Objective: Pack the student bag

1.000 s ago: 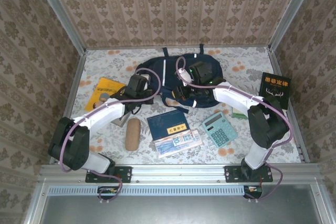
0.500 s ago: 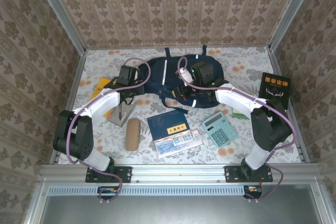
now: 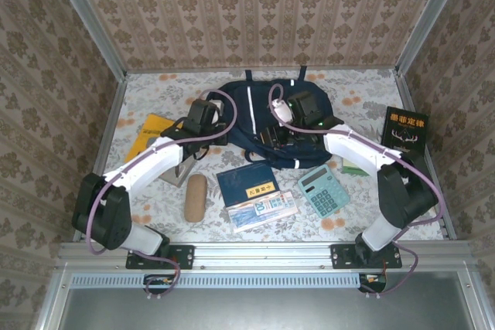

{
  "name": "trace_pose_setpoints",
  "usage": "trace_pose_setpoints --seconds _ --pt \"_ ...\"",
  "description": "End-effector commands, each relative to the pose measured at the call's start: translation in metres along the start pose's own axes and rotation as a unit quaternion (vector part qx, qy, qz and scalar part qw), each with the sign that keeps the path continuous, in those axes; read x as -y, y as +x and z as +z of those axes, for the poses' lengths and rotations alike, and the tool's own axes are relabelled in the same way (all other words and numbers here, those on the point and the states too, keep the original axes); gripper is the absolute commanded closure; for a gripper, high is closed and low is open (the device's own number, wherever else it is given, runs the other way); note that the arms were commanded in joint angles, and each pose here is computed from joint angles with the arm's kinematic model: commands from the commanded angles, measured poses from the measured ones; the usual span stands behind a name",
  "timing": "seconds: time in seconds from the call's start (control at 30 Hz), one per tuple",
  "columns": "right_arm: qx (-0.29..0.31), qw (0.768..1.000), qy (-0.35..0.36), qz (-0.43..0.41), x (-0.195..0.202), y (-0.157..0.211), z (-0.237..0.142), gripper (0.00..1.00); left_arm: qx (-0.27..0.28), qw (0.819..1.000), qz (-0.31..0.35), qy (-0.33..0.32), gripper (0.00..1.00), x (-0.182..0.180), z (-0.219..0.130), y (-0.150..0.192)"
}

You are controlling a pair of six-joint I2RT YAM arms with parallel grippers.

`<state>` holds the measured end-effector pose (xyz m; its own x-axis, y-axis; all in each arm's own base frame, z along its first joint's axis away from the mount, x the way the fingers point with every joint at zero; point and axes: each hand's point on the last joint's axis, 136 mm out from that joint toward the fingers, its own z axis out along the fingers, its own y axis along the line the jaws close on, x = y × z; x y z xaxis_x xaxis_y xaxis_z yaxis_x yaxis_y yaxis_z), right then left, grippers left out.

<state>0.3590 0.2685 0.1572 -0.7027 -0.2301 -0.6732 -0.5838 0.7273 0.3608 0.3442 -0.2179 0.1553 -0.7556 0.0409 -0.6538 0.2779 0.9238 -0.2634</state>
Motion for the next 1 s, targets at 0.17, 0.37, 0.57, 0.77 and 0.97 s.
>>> trace_pose_setpoints --seconds 0.17,0.37,0.57,0.77,0.97 --pt "0.007 0.994 -0.029 0.104 -0.048 0.034 0.017 0.67 0.043 0.998 -0.026 0.033 1.0 0.017 -0.022 -0.028" --pt "0.003 0.989 0.041 0.139 -0.042 0.063 0.045 0.66 0.041 0.998 -0.03 0.033 1.0 0.018 -0.026 -0.024" --pt "0.038 0.983 0.101 0.149 -0.016 0.06 0.054 0.65 0.043 0.998 -0.03 0.036 1.0 0.021 -0.03 -0.022" --pt "0.07 0.979 0.141 0.131 -0.004 0.038 0.06 0.64 0.04 0.998 -0.032 0.036 1.0 0.023 -0.031 -0.019" --pt "0.108 0.971 0.172 0.124 0.007 0.018 0.064 0.69 0.038 0.998 -0.035 0.038 1.0 0.026 -0.03 -0.015"
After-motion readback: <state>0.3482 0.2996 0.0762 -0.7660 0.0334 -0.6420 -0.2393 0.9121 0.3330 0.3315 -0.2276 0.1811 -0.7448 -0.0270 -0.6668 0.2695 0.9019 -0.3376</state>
